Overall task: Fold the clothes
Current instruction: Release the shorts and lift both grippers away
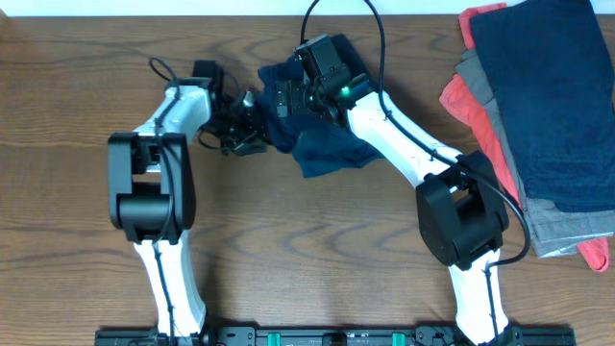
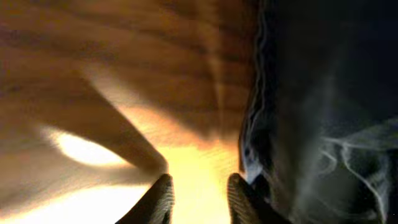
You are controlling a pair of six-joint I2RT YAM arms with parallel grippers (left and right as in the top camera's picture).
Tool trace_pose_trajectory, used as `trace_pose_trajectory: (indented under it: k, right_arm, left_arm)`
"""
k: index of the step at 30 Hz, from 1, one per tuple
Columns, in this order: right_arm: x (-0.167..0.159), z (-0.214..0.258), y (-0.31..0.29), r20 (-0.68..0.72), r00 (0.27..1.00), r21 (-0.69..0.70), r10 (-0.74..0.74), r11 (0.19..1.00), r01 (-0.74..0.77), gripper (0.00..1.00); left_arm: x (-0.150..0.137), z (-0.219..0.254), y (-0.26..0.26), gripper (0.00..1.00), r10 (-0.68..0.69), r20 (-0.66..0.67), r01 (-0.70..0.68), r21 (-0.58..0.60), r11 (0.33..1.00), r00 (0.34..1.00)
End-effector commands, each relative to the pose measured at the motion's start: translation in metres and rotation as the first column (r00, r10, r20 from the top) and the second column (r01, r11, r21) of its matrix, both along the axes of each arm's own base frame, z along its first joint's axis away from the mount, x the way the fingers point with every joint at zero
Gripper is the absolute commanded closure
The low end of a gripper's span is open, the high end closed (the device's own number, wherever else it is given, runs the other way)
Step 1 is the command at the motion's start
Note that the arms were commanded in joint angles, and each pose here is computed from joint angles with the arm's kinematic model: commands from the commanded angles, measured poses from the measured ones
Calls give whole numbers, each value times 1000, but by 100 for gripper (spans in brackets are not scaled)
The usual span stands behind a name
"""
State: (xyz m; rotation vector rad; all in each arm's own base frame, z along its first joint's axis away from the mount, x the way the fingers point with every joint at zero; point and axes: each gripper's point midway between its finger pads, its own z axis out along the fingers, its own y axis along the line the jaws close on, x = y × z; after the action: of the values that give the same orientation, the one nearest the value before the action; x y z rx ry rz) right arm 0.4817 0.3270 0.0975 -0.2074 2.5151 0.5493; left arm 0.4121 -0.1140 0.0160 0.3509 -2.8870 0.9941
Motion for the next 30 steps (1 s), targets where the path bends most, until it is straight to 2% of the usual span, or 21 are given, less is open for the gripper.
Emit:
trace_pose_trajectory:
  k: [1,5,10,19,21,22,25,30]
  right_arm:
    - [3,5,6,18,1000,15,26,1000,-26,1]
    - [9,20,0,30,999,49,23,998,-25,1]
    - [9,60,-22,47,998,98,42,994,-46,1]
    - [13,109,-161,-26,980,63,-198,978,199,1]
    - [12,110,-196,-57,963,50,-262,963,265,1]
    - [10,108,-211,-81,955,46,-287,956,291,1]
    - [0,100,-239,-145,931,22,-336,939,342,1]
    - [-10,92,-250,-181,922,-29,-343,939,344,1]
  left_arm:
    - [8,36,33,61,53,81,-58,56,997,995]
    - [5,73,76,53,117,148,-136,126,983,982]
    - [4,112,100,39,155,241,-190,133,973,958]
    - [13,109,40,28,-12,308,-33,140,990,951]
    - [18,110,23,21,-54,343,0,154,988,938]
    - [20,108,19,15,-68,352,0,188,982,934]
    - [23,97,21,6,-11,316,-88,295,952,949]
    - [23,80,7,0,56,251,-120,245,962,966]
